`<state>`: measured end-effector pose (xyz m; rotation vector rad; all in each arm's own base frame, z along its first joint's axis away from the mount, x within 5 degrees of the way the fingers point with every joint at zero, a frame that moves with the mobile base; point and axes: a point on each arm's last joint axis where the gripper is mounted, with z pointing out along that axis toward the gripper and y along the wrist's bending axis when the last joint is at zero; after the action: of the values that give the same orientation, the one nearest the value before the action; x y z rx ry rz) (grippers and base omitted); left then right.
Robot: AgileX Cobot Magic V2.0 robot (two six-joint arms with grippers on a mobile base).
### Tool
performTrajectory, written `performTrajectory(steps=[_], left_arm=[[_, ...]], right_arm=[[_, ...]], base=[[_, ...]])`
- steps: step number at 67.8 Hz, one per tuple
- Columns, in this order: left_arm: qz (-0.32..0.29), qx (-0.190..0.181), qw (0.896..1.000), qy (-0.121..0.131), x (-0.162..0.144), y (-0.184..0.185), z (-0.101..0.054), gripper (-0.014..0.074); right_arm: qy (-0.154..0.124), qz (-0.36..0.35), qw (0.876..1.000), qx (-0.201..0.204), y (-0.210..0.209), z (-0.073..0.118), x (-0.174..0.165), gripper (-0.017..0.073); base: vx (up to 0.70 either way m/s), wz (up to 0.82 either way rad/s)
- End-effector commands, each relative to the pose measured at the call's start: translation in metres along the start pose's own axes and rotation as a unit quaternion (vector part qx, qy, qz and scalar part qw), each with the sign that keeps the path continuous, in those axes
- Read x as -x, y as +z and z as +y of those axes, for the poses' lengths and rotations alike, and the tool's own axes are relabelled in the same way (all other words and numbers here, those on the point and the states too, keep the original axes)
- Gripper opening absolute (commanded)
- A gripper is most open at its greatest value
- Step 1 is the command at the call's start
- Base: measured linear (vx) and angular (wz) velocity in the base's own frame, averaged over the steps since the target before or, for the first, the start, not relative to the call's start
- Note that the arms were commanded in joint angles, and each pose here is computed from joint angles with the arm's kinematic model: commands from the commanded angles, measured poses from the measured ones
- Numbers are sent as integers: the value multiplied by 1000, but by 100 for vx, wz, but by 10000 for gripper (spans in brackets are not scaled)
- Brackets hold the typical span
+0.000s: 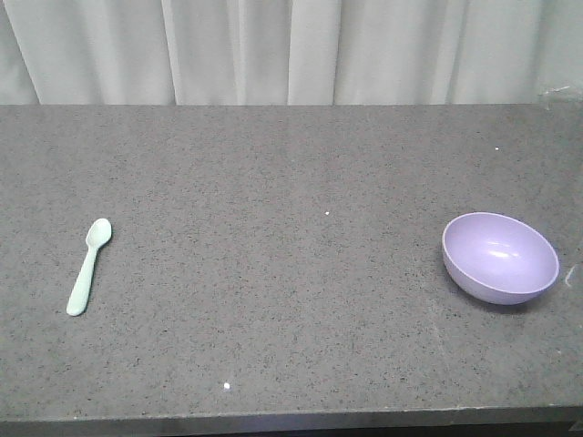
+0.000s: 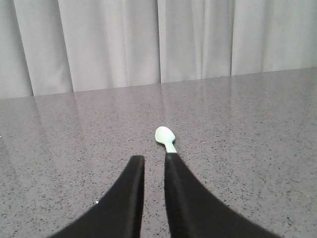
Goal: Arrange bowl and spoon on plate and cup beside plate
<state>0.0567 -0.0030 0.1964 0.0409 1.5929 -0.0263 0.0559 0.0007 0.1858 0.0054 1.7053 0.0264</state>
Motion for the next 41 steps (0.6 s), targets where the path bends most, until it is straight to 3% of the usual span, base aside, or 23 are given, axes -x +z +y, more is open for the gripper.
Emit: performTrajectory(steps=[1, 41], left_arm=[[-46, 6, 999, -4, 10, -2, 1, 111], [-46, 6, 999, -4, 10, -2, 1, 111]], right_arm=[[-6, -39, 999, -1, -1, 0, 6, -3], [-6, -39, 999, -1, -1, 0, 6, -3]], base=[[0, 0], [0, 0]])
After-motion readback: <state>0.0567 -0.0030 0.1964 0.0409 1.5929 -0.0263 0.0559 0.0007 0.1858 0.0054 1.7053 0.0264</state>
